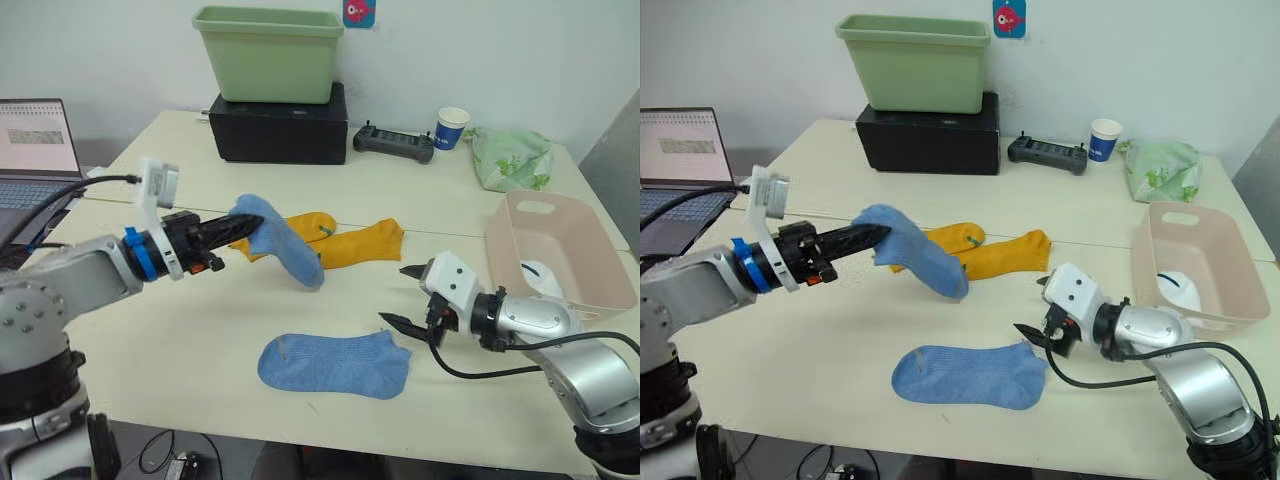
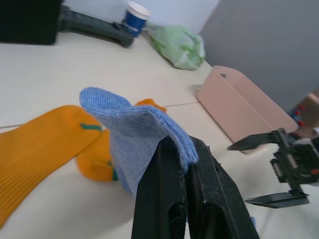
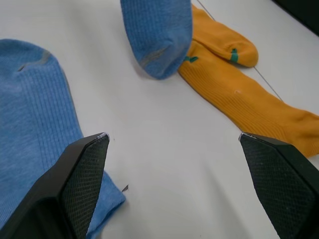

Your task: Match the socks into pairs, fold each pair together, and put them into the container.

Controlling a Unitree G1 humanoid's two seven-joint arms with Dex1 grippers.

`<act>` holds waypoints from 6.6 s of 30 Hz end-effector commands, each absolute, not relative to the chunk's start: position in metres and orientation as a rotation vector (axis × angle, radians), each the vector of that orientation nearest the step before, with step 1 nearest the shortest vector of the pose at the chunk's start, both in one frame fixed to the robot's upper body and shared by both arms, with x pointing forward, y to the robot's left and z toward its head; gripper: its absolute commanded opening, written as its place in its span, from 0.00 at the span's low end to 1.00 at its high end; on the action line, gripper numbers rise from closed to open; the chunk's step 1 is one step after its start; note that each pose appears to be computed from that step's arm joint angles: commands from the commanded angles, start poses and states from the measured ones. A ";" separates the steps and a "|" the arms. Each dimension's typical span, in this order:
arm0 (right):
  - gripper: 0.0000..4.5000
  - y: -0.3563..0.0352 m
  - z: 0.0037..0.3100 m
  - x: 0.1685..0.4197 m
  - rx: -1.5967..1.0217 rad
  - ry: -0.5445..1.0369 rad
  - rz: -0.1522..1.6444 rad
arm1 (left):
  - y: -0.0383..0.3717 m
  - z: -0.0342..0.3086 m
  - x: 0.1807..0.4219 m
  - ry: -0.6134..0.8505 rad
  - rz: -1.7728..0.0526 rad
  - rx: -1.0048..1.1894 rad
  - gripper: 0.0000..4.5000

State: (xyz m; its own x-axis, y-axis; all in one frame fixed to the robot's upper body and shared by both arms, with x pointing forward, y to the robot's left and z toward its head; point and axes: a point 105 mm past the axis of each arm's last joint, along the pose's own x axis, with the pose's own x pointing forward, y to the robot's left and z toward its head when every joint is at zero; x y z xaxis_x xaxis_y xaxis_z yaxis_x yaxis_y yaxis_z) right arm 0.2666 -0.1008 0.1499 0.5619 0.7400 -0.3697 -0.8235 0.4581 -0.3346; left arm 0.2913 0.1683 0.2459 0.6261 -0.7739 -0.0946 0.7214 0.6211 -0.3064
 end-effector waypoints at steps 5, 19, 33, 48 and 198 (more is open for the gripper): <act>1.00 -0.118 0.162 0.259 -0.558 0.162 0.935 | 0.111 0.235 0.300 0.298 -1.020 -0.239 0.01; 1.00 -0.150 0.148 0.248 -0.608 0.285 0.823 | -0.011 0.128 0.327 0.474 -1.150 -0.097 0.01; 1.00 -0.160 0.144 0.253 -0.663 0.317 0.791 | -0.026 0.177 0.316 0.319 -1.233 -0.167 0.70; 1.00 -0.169 0.148 0.256 -0.677 0.306 0.760 | 0.122 0.141 0.339 0.036 -1.311 0.925 1.00; 0.02 -0.090 0.154 0.289 -0.067 0.204 0.757 | 0.159 0.156 0.310 0.369 -0.886 -0.237 0.00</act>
